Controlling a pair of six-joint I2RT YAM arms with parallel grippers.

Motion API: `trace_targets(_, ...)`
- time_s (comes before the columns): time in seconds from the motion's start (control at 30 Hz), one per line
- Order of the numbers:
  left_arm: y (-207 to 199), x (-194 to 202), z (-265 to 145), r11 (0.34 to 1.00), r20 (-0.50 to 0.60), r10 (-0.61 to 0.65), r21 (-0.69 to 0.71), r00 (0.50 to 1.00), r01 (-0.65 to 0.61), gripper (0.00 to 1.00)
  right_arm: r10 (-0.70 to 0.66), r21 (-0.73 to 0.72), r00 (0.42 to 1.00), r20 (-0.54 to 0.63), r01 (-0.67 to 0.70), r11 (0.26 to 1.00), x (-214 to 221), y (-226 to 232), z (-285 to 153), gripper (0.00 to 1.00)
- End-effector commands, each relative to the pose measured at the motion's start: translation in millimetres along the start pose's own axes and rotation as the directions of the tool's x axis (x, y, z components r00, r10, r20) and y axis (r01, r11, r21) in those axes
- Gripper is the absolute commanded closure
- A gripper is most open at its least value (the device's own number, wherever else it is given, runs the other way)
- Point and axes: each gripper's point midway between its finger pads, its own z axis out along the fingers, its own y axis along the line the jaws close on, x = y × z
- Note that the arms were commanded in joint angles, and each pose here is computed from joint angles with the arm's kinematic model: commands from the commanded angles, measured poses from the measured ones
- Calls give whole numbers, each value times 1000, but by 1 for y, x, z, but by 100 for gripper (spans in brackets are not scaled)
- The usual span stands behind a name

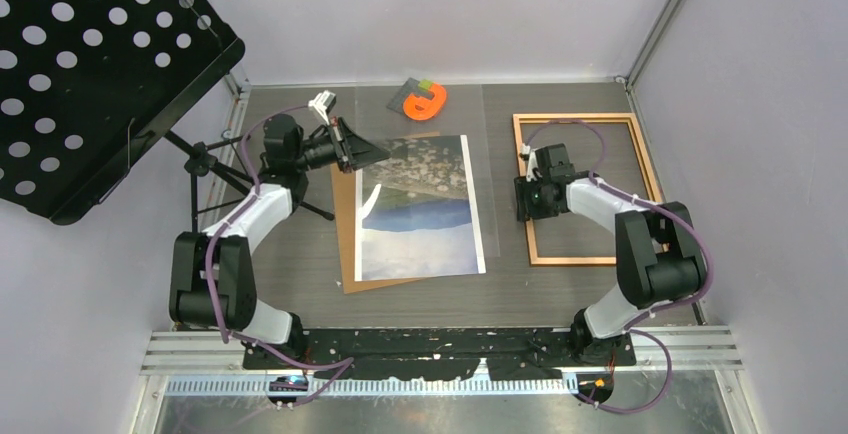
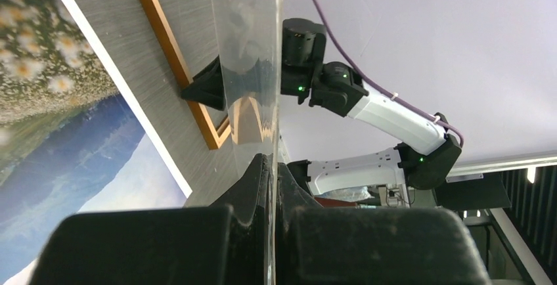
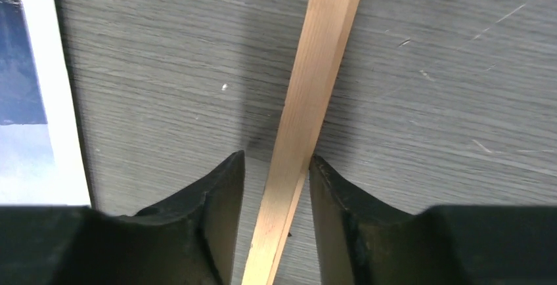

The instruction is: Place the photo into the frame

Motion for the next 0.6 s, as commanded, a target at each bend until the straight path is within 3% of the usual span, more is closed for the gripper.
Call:
trace_targets(0.0, -27, -8, -14, 995, 26, 83, 49, 996, -84, 100, 2, -15, 1000, -4, -2, 1000, -10, 9, 10, 58)
trace_targets(0.1, -27, -13, -19, 994, 40, 98, 39, 994, -100, 100, 18, -50, 999, -26, -20, 999, -8, 20, 13, 76)
trace_targets(0.23, -27, -18, -24, 989, 50, 146, 14, 988, -146, 100, 60, -82, 998, -28, -62, 995, -13, 30, 14, 87)
trace_targets(0.57, -24, -23, -31, 979, 56, 202, -22, 978, -201, 100, 221, -186, 975, 33, -211, 960, -45, 73, 16, 91)
